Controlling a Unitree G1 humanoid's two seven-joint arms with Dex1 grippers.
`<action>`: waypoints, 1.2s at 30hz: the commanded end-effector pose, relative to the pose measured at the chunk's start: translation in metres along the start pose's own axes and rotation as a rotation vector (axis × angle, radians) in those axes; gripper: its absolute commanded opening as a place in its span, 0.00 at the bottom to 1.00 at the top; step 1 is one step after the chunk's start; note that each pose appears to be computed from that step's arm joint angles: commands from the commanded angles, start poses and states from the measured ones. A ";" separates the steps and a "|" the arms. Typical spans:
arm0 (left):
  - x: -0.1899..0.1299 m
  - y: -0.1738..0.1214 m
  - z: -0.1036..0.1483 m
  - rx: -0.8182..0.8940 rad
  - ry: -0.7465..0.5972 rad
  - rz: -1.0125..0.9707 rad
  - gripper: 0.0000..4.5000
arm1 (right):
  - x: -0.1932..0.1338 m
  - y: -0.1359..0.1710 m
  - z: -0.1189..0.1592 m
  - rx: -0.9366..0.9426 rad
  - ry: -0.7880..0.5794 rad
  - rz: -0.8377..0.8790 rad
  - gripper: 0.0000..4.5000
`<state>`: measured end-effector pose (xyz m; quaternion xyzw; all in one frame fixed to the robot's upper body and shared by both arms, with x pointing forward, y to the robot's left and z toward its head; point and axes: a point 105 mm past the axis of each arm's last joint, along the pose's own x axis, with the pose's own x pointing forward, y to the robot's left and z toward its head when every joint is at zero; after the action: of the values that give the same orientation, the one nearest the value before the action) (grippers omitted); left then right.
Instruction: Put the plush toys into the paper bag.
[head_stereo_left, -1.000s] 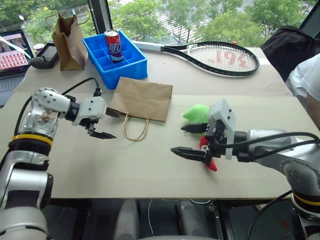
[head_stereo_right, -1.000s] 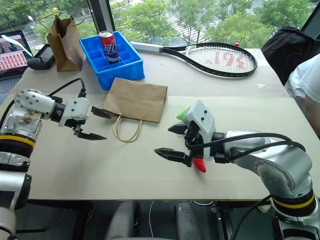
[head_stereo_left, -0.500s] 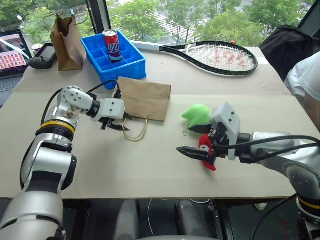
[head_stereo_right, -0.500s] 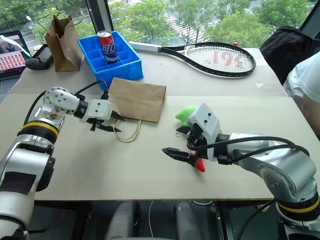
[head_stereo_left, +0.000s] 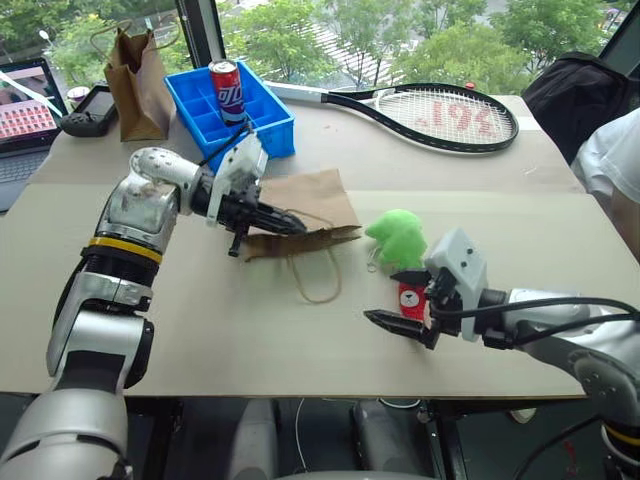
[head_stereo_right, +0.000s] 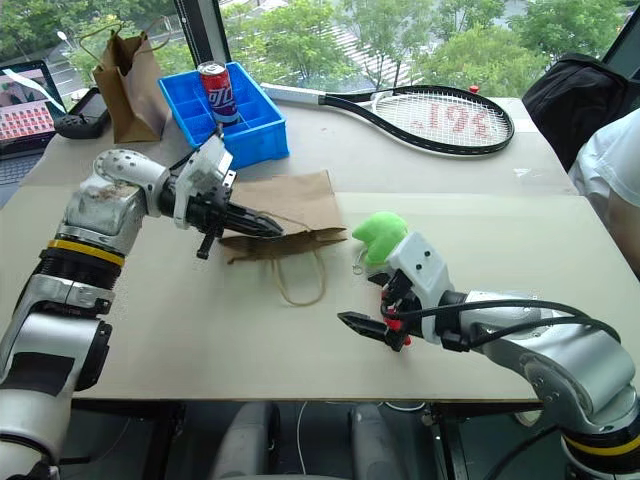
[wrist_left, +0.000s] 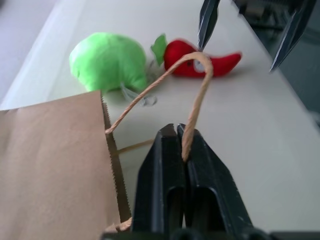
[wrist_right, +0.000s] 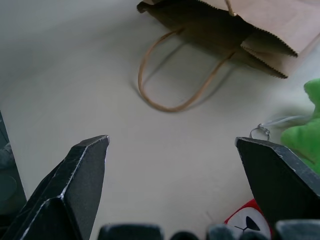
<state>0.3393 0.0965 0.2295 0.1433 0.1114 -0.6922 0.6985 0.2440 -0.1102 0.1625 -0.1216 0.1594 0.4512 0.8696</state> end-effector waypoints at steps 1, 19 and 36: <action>0.005 -0.016 0.015 -0.112 -0.013 0.037 0.00 | -0.002 0.001 0.012 -0.041 -0.086 -0.066 0.75; 0.011 -0.017 0.034 -0.234 -0.096 0.161 0.00 | 0.096 -0.018 0.027 -0.038 -0.169 -0.150 0.05; -0.033 0.011 0.086 -0.250 -0.275 0.308 0.00 | 0.157 -0.033 -0.008 -0.162 -0.051 -0.119 0.05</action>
<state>0.3501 0.0939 0.2925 -0.0540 0.1315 -0.5634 0.8139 0.3543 -0.0135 0.1075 -0.1728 0.0762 0.4110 0.8919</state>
